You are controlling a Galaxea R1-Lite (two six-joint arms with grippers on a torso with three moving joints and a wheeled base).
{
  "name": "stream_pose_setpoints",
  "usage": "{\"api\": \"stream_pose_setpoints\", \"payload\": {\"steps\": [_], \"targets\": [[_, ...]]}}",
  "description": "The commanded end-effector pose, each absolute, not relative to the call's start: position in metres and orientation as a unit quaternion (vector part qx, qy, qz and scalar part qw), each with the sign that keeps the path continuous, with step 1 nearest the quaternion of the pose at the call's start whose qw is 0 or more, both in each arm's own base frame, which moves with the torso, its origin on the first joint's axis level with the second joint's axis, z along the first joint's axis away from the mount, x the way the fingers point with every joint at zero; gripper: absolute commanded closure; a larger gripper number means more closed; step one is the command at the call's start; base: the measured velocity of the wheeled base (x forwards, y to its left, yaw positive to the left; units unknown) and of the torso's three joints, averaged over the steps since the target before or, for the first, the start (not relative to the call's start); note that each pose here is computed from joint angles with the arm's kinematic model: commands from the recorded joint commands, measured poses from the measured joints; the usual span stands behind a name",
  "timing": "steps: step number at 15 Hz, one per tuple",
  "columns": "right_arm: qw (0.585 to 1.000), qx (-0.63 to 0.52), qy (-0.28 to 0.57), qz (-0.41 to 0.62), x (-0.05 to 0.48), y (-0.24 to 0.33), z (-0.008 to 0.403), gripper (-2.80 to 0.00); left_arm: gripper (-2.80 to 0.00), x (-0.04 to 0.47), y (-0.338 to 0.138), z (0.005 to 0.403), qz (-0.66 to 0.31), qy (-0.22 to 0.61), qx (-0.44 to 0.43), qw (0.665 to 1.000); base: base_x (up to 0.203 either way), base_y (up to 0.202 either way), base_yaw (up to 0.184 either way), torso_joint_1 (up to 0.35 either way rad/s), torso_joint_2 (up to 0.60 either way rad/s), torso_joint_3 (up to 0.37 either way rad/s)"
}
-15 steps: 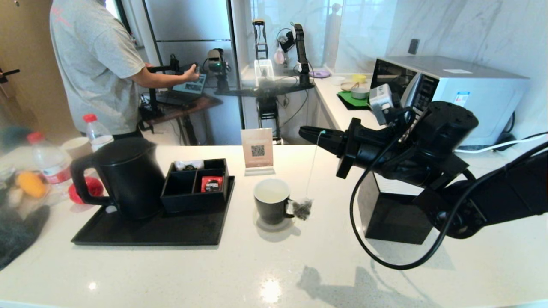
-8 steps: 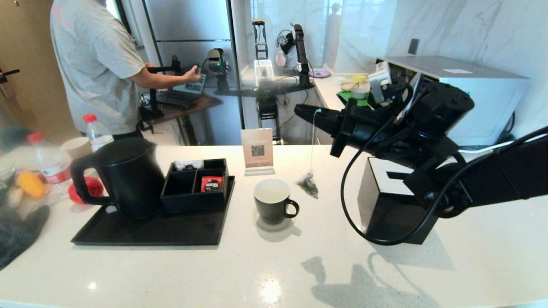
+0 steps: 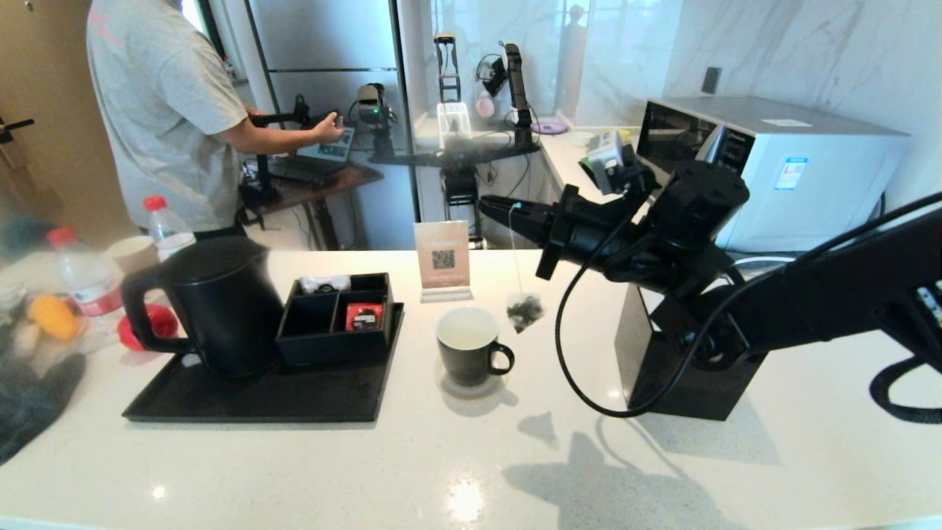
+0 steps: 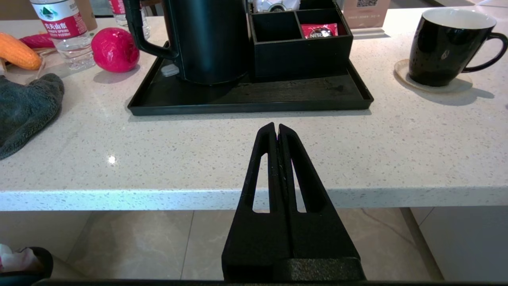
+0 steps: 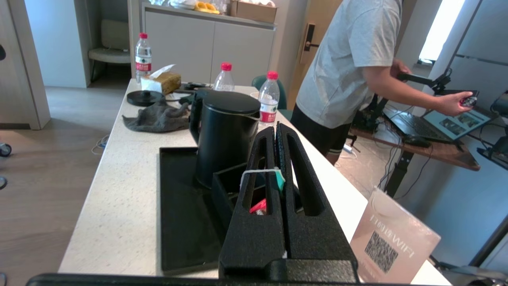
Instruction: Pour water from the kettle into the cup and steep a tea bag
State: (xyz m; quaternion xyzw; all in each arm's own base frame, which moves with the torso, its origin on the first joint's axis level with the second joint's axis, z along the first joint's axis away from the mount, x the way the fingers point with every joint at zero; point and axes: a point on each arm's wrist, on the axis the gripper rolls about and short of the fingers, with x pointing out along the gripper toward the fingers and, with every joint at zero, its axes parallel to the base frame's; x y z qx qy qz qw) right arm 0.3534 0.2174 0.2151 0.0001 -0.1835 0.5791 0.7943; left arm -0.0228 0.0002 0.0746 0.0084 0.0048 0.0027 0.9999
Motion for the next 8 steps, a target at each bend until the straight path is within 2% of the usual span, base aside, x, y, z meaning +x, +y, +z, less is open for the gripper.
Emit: {"api": "stream_pose_setpoints", "payload": {"steps": [1,8], "targets": [[0.789,0.001,-0.181,0.587,0.364,0.231,0.204,0.0,0.0,-0.023,0.0,0.075,0.003,0.005,0.008,1.0,0.0,0.0,0.0,0.0,0.0,0.0],[0.787,0.003,-0.174,0.592,0.383,0.248,0.185,0.0,0.0,-0.023,0.0,0.075,0.003,0.005,0.008,1.0,0.0,0.0,0.0,0.0,0.0,0.0]]}}
